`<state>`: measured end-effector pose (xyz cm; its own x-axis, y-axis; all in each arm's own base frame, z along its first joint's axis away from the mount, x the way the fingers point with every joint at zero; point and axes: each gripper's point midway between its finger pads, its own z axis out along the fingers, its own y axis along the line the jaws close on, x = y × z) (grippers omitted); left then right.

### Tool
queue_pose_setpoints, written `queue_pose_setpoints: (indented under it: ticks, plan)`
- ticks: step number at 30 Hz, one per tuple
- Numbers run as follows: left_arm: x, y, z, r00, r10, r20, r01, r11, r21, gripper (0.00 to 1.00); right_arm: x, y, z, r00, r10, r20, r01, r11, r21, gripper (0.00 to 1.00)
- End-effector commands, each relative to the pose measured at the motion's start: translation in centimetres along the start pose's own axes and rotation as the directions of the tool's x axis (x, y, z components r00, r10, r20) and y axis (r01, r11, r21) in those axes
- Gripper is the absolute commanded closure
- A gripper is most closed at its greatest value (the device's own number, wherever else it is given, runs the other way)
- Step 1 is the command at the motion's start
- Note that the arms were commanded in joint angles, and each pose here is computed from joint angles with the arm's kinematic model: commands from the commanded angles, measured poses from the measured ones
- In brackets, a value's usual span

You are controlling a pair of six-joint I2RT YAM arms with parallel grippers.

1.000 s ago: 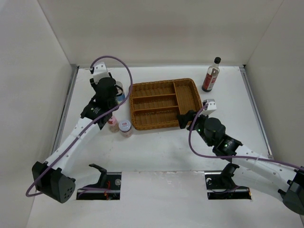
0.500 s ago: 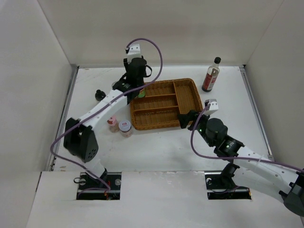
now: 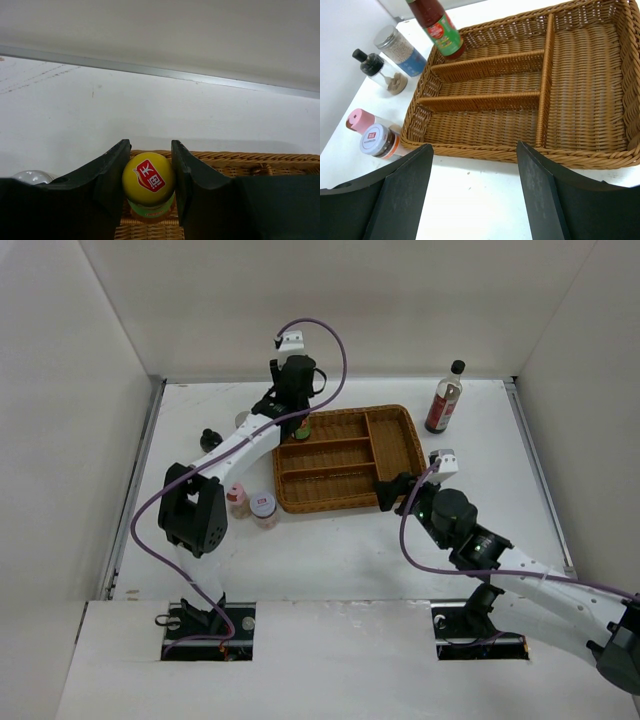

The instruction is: Organize the condiment bottles

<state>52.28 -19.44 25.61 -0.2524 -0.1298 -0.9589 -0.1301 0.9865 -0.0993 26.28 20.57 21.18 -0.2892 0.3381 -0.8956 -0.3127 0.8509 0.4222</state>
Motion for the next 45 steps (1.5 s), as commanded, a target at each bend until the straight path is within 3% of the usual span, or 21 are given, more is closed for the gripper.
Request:
queue_pose_setpoints:
  ticks: [1,12,20,29,37,45]
  plan:
    - [-5.2,0.0,-0.8,0.985,-0.101,0.138,0.098,0.995,0.029,0.87,-0.7,0.7,0.1,0.999,0.023,0.029,-0.022,1.000,-0.022,0.26]
    - [-1.4,1.4,-0.4,0.992,-0.083,0.097,0.083,0.997,0.005,0.86,-0.5,0.6,0.3,1.000,0.019,0.022,-0.019,1.000,-0.016,0.26]
    - [-6.6,1.3,-2.9,0.972,-0.135,0.194,0.129,0.991,0.047,0.86,-0.3,0.7,0.6,1.000,0.016,0.014,-0.016,1.000,-0.013,0.26]
    - [-6.6,1.4,-3.0,0.972,-0.132,0.193,0.125,0.991,0.050,0.86,-0.6,0.5,0.6,1.000,0.015,0.021,-0.015,1.000,-0.009,0.26]
    - [-10.4,0.8,-4.9,0.952,-0.176,0.252,0.156,0.983,0.101,0.86,-0.6,0.5,0.8,1.000,0.012,0.019,-0.012,1.000,-0.004,0.26]
    - [-7.7,1.5,-3.5,0.965,-0.152,0.213,0.140,0.988,0.070,0.86,-0.7,0.5,0.8,1.000,0.011,0.019,-0.011,1.000,-0.004,0.26]
